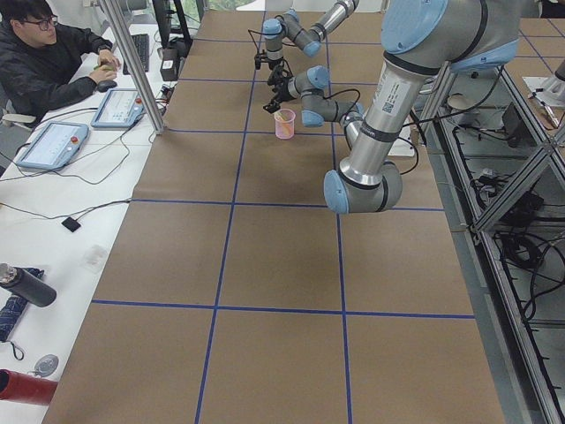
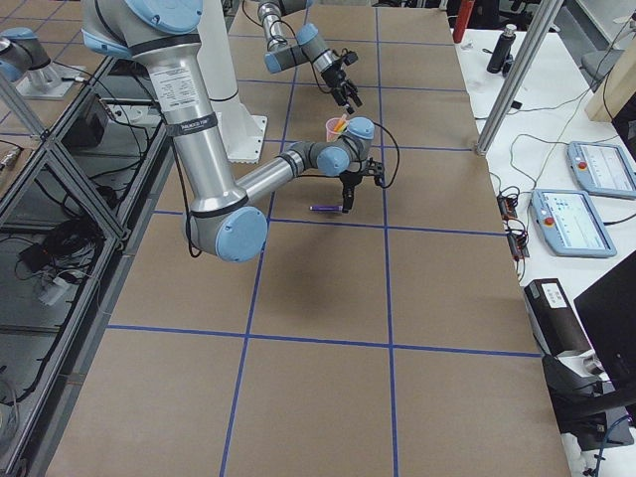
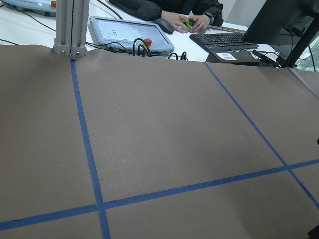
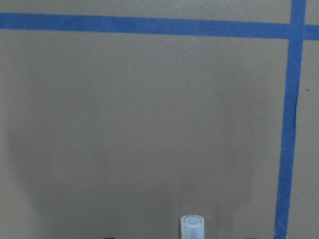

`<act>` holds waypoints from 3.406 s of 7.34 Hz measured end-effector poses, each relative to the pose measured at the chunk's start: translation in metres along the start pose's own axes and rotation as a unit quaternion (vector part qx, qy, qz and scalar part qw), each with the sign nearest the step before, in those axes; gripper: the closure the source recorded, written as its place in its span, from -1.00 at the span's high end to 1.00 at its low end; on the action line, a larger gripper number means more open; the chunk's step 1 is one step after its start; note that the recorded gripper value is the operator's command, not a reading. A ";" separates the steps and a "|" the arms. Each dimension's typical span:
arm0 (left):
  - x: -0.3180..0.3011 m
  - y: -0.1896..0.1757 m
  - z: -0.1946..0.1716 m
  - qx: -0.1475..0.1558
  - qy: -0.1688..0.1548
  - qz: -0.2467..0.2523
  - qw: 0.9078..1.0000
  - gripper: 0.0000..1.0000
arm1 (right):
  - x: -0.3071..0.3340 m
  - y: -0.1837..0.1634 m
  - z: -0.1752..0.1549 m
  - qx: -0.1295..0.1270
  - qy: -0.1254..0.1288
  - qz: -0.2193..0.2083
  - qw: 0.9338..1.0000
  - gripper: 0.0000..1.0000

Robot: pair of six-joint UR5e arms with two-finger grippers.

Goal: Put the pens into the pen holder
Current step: 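Lower the orange marker into the cup with left while right descends, then open the left gripper over the cup while the right grasps the purple marker, then lift the purple marker upright with the right gripper while the left withdraws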

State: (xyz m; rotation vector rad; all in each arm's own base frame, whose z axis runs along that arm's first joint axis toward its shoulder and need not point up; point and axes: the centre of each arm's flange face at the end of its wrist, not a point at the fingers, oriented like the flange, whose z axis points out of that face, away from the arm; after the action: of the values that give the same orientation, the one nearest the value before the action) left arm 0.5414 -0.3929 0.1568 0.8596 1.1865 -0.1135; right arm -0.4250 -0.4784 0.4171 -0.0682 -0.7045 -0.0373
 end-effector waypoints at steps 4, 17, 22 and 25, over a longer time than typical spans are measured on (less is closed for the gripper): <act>-0.002 -0.015 -0.005 -0.003 0.007 -0.002 1.000 0.98 | 0.002 0.003 0.004 -0.002 -0.001 -0.002 1.000 0.43; -0.003 -0.015 -0.005 -0.005 0.007 -0.003 1.000 0.67 | 0.013 0.010 0.008 -0.001 -0.007 -0.004 1.000 -1.00; -0.054 -0.078 -0.013 -0.078 0.003 -0.007 0.997 0.98 | -0.006 0.009 -0.061 0.037 -0.059 -0.020 0.997 -1.00; -0.147 -0.091 -0.024 -0.122 -0.037 0.032 0.991 0.98 | -0.014 -0.017 -0.126 0.092 -0.089 -0.013 0.992 -1.00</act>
State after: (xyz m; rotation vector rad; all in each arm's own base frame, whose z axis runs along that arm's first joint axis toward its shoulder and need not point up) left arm 0.4175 -0.4912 0.2308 0.6713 1.0759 0.0521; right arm -0.3556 -0.5049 0.3132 0.1160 -0.8851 0.0101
